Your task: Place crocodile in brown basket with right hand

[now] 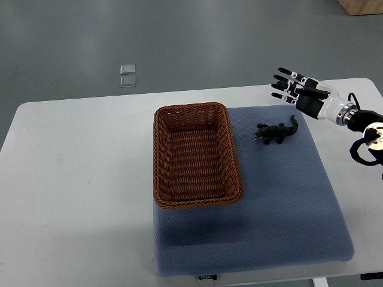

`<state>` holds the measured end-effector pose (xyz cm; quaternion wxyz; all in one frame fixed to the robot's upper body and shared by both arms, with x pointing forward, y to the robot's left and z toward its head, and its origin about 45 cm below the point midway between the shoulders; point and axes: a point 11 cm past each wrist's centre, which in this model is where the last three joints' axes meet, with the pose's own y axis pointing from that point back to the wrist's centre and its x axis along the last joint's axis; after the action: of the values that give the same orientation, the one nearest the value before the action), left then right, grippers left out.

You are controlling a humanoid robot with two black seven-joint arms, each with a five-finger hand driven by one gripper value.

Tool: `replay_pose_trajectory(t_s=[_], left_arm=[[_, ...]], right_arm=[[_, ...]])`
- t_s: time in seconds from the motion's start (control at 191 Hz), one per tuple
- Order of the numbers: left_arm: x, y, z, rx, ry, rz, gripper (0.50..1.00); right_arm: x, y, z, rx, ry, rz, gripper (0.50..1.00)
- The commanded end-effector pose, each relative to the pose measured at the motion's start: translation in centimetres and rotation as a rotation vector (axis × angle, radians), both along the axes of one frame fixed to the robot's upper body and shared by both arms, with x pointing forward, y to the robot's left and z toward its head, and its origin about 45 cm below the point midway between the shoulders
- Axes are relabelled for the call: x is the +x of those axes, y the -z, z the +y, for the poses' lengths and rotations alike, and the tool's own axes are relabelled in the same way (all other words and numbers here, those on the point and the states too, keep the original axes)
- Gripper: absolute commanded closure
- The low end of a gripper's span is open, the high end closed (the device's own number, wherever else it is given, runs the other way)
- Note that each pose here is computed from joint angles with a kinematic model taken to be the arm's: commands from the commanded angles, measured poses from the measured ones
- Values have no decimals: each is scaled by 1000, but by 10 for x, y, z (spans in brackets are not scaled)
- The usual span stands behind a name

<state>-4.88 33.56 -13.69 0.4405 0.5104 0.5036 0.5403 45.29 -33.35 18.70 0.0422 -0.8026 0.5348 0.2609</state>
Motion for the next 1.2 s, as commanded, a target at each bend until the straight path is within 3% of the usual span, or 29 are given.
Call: replay_pose_trajectory(t_s=[0.0,0.514,0.797,1.196], left_arm=[[-1,0,0,0,-1,1,500],[-1,0,0,0,2,1,500],[-1,0,0,0,2,1,500],[-1,0,0,0,2,1,500]], right_arm=[[0,0,0,1,-2,-2,566],[0,-4,7,-18,-54,-14,566],[13,-26,8,-66,-52,-52,564],[9,-27,9,-95,-115,-65,570]])
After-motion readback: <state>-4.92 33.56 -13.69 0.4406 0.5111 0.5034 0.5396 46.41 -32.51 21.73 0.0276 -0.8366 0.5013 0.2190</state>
